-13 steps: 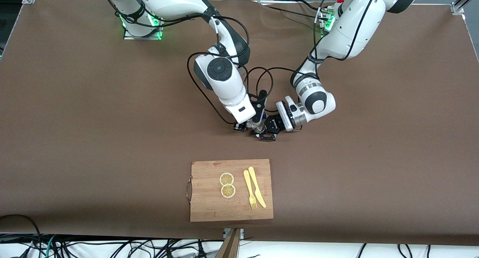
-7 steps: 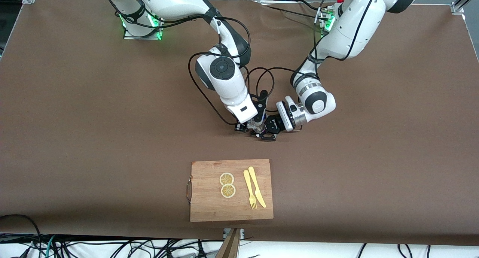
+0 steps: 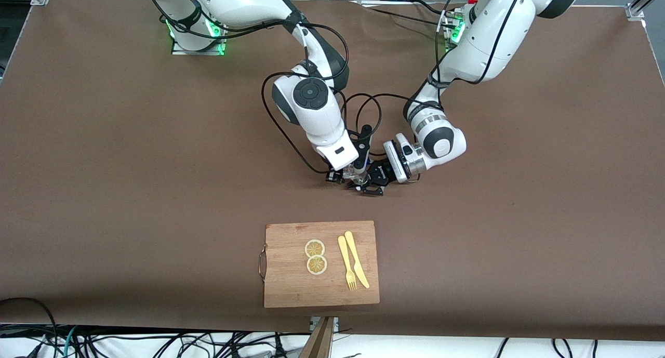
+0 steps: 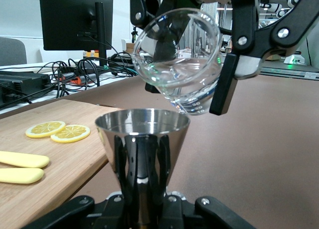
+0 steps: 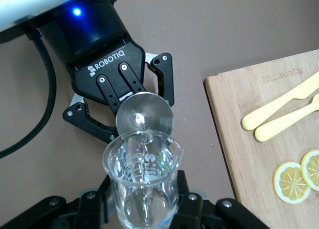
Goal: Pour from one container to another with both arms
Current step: 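Tilt the beaker with the right gripper, pouring water into the jigger, then move the beaker and jigger apart back toward their starting spots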
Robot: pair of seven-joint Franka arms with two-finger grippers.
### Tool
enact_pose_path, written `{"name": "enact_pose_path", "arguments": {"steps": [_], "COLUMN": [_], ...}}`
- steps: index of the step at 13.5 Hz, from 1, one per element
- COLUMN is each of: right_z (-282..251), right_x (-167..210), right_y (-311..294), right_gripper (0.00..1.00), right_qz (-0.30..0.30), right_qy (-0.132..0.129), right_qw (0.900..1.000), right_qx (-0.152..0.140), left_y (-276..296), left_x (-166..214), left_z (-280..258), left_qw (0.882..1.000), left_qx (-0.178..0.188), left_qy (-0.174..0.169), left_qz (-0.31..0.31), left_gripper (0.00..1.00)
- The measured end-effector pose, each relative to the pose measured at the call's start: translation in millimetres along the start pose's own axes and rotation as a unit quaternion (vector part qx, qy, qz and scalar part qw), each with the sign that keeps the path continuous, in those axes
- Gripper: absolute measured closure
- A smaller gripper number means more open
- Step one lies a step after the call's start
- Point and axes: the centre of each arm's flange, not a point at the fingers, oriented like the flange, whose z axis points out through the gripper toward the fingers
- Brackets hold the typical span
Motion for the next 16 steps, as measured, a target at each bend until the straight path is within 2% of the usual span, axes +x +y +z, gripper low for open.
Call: {"name": "enact_pose_path", "arguments": {"steps": [6, 12, 16], "right_z": [-0.5, -1.4, -6.7], "right_x": [4.7, -4.0, -18.6], "right_y": [-6.2, 6.7, 31.2], "right_gripper": [0.5, 0.5, 0.5], "right_qz": [-0.014, -0.004, 0.041], "right_qy": [-0.006, -0.008, 0.016], "right_qw": [1.0, 1.0, 0.999], "right_qx": [-0.009, -0.014, 0.006], "left_y": [-1.2, -1.6, -3.6], "left_x": [-0.4, -0.4, -0.6], "left_z": [-1.0, -1.3, -2.8], "left_qw": [1.0, 1.0, 1.0], "left_qx": [0.001, 0.001, 0.003], "left_qy": [-0.001, -0.001, -0.001], "left_qz": [0.0, 0.001, 0.001], "left_gripper": [0.91, 0.91, 0.91]}}
